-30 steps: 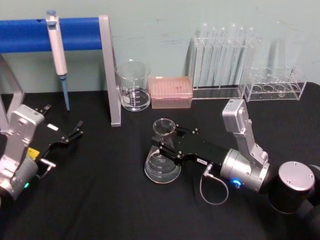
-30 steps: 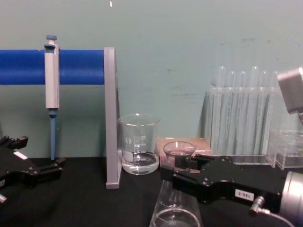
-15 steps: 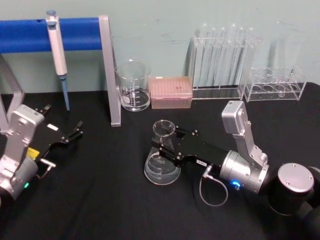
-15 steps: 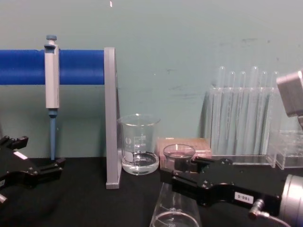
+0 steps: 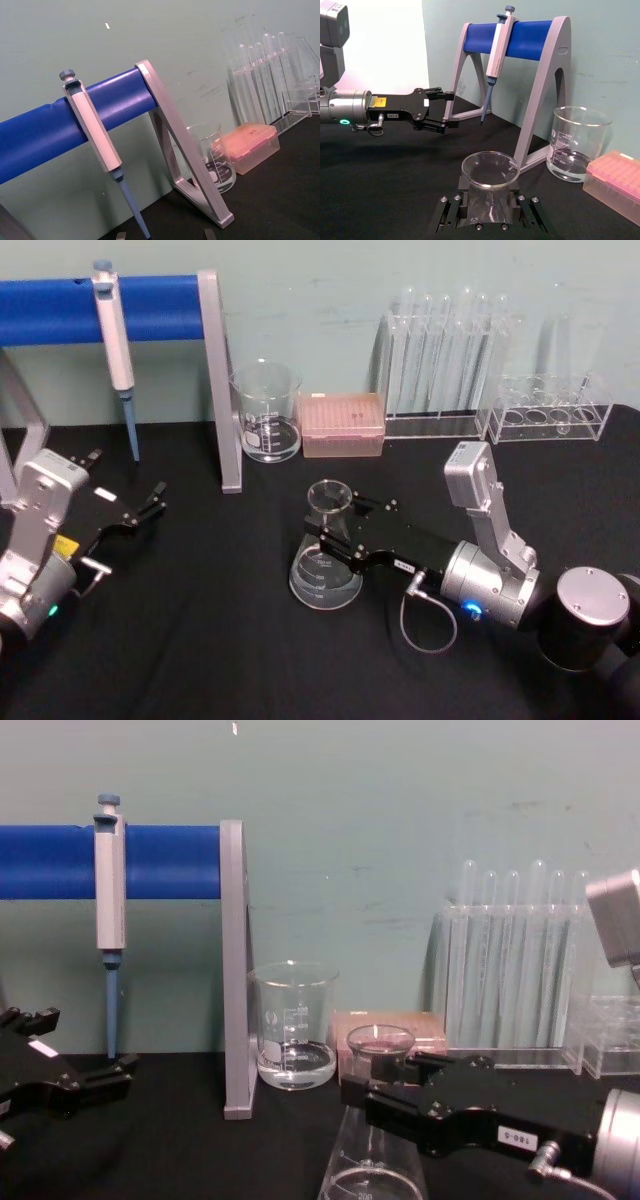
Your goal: Grasp the erlenmeyer flask with one hand, shake it three times, then place it back.
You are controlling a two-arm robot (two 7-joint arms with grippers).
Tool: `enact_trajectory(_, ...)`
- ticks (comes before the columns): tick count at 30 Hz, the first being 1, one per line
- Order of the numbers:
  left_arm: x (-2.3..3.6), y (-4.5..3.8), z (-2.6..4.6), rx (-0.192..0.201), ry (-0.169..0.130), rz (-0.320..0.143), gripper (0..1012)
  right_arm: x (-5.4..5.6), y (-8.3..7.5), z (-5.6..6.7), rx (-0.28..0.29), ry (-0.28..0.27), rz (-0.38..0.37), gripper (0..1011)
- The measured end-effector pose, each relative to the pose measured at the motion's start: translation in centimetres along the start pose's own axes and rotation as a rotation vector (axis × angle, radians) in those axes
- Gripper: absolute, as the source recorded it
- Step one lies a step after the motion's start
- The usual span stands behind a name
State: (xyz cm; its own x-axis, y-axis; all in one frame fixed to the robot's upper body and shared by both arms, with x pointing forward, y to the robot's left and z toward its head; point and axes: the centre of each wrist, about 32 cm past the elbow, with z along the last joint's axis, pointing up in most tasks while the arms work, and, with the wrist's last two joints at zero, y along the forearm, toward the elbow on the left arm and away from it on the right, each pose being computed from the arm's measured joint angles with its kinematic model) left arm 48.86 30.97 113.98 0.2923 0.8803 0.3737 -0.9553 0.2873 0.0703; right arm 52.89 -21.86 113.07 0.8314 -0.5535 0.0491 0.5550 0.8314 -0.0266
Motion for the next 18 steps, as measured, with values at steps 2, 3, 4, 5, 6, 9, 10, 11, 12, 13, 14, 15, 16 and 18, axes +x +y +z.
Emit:
enact_trajectory(2, 0.00, 0.00, 0.00, 0.000, 0.000, 0.000, 1001, 0.00, 0.00, 0.00, 0.000, 0.000, 0.000, 449)
enact_trajectory(3, 0.00, 0.00, 0.00, 0.000, 0.000, 0.000, 1001, 0.01, 0.00, 0.00, 0.000, 0.000, 0.000, 450)
enact_trajectory(4, 0.00, 0.00, 0.00, 0.000, 0.000, 0.000, 1001, 0.01, 0.00, 0.00, 0.000, 0.000, 0.000, 449)
enact_trajectory(5, 0.00, 0.00, 0.00, 0.000, 0.000, 0.000, 1001, 0.01, 0.00, 0.00, -0.001, 0.000, 0.000, 449)
enact_trajectory(6, 0.00, 0.00, 0.00, 0.000, 0.000, 0.000, 1001, 0.02, 0.00, 0.00, -0.001, 0.000, 0.000, 449)
enact_trajectory(9, 0.00, 0.00, 0.00, 0.000, 0.000, 0.000, 1001, 0.03, 0.00, 0.01, -0.001, 0.000, 0.000, 449)
enact_trajectory(10, 0.00, 0.00, 0.00, 0.000, 0.000, 0.000, 1001, 0.03, 0.01, 0.01, -0.001, 0.000, 0.000, 449)
enact_trajectory(11, 0.00, 0.00, 0.00, 0.000, 0.000, 0.000, 1001, 0.03, 0.01, 0.00, -0.001, 0.001, 0.000, 449)
enact_trajectory(12, 0.00, 0.00, 0.00, 0.000, 0.000, 0.000, 1001, 0.03, 0.01, 0.01, -0.001, 0.001, 0.000, 449)
enact_trajectory(13, 0.00, 0.00, 0.00, 0.000, 0.000, 0.000, 1001, 0.04, 0.01, 0.00, -0.002, 0.001, 0.000, 451)
enact_trajectory(14, 0.00, 0.00, 0.00, 0.000, 0.000, 0.000, 1001, 0.04, 0.00, 0.00, -0.002, 0.001, 0.000, 451)
enact_trajectory(15, 0.00, 0.00, 0.00, 0.000, 0.000, 0.000, 1001, 0.04, 0.00, 0.00, -0.002, 0.001, 0.000, 468)
enact_trajectory(16, 0.00, 0.00, 0.00, 0.000, 0.000, 0.000, 1001, 0.04, 0.00, -0.01, -0.003, 0.001, 0.000, 482)
enact_trajectory(18, 0.00, 0.00, 0.00, 0.000, 0.000, 0.000, 1001, 0.04, -0.01, -0.03, -0.006, 0.001, 0.001, 561)
